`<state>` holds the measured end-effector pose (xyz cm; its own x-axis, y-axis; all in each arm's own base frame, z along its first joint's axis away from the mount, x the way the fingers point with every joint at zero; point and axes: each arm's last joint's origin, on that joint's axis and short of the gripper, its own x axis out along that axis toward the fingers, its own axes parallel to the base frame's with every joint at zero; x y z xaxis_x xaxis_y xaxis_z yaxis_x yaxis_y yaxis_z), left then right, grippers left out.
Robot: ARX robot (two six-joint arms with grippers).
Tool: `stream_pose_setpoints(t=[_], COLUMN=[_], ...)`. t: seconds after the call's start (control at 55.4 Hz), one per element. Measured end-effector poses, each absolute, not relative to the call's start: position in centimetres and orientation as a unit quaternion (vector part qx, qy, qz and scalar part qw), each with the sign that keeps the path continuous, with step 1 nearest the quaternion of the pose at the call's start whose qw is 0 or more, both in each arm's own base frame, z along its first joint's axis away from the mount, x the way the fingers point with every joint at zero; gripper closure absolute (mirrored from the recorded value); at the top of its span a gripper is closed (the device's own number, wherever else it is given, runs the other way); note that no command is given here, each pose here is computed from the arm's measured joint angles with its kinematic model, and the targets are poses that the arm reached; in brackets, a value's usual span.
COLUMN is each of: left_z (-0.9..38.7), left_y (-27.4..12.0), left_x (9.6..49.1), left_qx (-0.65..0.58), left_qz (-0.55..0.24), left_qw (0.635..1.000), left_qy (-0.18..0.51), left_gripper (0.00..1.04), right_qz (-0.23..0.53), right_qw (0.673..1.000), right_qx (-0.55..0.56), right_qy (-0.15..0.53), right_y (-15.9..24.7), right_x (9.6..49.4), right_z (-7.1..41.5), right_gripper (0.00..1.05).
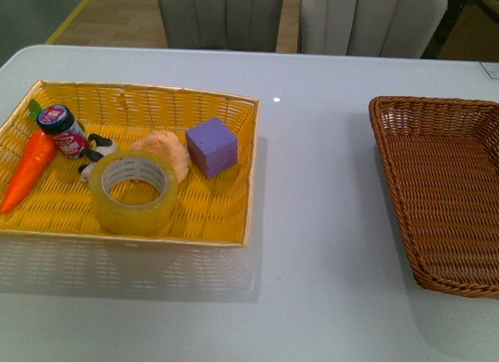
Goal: Move tape to another basket
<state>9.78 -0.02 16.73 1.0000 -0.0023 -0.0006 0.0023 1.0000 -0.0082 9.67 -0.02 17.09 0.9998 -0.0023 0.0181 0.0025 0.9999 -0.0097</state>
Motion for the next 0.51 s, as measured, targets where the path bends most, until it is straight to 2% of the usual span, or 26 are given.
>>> stream_pose_setpoints(t=[0.506], left_z=[16.73], left_y=[-0.02], left_x=[9.78], left_qx=[-0.004], left_qz=[-0.001], left_qw=[1.0], left_qy=[0.0], left_gripper=[0.09], right_qz=[-0.001], right_qw=[1.0], right_qx=[-0.005], right_qy=[-0.009], right_y=[-0.02], right_x=[9.67], right_z=[17.09], right_gripper=[0.09])
